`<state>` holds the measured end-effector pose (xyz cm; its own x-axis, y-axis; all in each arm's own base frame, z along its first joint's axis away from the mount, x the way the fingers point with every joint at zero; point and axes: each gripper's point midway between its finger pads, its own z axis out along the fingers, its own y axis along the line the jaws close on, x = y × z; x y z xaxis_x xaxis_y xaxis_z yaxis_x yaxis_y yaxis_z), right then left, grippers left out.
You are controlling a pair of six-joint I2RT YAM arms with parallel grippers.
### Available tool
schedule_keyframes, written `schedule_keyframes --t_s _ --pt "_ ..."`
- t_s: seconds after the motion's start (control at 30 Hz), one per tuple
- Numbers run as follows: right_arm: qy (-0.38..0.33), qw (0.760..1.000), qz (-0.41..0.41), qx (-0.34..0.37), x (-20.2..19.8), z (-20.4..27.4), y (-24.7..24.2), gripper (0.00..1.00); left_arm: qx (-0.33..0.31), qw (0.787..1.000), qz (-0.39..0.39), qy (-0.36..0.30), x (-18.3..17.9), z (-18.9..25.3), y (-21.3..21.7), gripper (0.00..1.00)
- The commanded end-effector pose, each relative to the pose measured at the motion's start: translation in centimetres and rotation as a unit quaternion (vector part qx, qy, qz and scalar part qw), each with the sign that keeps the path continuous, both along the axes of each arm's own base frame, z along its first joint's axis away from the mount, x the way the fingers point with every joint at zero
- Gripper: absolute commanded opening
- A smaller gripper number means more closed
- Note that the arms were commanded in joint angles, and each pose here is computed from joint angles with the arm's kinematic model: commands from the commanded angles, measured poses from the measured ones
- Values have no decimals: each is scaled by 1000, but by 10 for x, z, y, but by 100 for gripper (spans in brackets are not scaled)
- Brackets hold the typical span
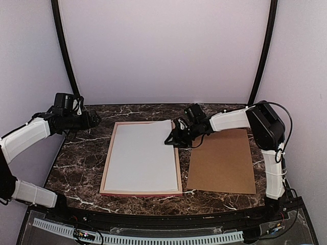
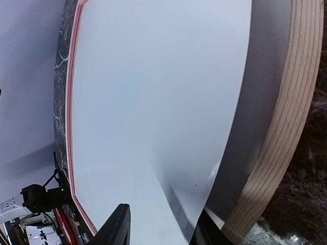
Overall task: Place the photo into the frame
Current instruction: Place the photo on the mat board, then turn over the backboard.
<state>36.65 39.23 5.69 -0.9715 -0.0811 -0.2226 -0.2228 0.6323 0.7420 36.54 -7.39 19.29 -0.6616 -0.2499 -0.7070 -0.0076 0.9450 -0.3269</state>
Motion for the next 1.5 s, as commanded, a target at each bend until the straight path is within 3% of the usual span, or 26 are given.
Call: schedule_keyframes --t_s 0.0,0.33,0.7,0.9,1.07,1.47 --pt "-28 999 -3 -18 9 6 0 40 -2 1000 -11 7 0 -10 -9 99" --pt "-67 995 -20 -68 17 15 -16 50 10 999 -32 38 3 -39 -29 99" --pt "-151 974 -67 -157 25 40 -66 54 28 995 -56 72 4 -69 -46 99" --pt "-185 946 -109 -242 16 40 -127 57 21 994 -94 43 0 -55 -74 99" --pt "-193 925 -160 -285 3 45 -189 64 13 991 -130 24 -8 -43 -105 99" --pt "-161 889 -288 -317 -38 46 -328 96 13 967 -255 -13 -27 -31 -218 99"
